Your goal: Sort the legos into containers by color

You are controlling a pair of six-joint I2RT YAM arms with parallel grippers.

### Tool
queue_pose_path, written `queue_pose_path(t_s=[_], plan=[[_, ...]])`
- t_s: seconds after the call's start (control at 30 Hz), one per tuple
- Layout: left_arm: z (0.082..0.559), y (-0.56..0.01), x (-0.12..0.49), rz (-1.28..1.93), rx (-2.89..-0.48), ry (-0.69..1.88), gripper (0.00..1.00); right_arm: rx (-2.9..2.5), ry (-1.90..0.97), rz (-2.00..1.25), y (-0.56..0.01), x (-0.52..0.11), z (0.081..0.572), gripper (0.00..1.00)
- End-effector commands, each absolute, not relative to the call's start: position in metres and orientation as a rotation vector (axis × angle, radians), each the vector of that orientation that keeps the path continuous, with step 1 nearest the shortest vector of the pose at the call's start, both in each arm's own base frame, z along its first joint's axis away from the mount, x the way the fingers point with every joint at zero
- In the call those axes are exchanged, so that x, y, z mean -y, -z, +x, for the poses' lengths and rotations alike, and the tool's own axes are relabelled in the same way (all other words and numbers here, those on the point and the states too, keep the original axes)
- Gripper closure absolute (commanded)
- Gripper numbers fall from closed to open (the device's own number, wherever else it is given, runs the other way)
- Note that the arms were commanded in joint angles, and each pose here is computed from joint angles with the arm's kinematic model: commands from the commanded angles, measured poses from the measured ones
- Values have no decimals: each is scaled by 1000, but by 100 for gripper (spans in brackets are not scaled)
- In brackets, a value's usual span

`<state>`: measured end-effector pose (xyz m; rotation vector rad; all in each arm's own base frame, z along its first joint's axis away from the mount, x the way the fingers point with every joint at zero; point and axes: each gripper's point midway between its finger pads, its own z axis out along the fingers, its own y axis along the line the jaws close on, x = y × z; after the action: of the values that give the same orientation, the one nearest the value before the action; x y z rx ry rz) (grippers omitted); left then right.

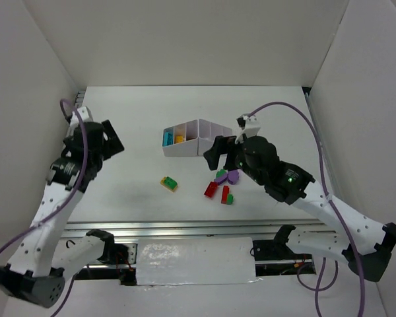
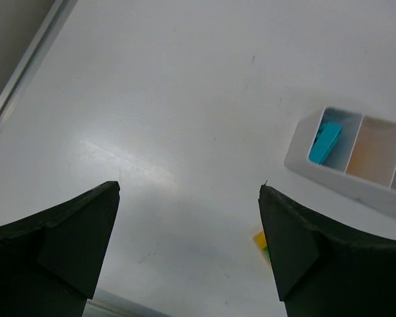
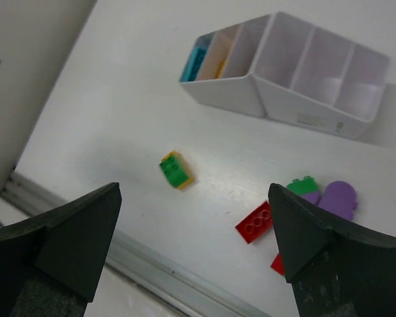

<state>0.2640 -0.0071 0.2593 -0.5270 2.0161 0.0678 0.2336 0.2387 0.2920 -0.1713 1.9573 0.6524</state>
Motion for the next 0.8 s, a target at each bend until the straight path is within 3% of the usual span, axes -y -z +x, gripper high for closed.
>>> queue_pose_path(t_s=[0.0, 0.23, 0.5, 0.77], plan=[[311, -320, 4, -562, -1907, 57, 1, -1954, -535, 69, -296, -202, 269, 0], [381, -291, -22, -671, -1983, 140, 1, -1810, -501, 97, -303, -178, 341, 0], [389, -172, -29, -730, -2310, -23, 1, -1820, -434, 277, -282, -144, 433, 0], [381, -153, -26, -709, -2394, 18, 0, -1871, -339, 537, -273, -112, 472, 0]])
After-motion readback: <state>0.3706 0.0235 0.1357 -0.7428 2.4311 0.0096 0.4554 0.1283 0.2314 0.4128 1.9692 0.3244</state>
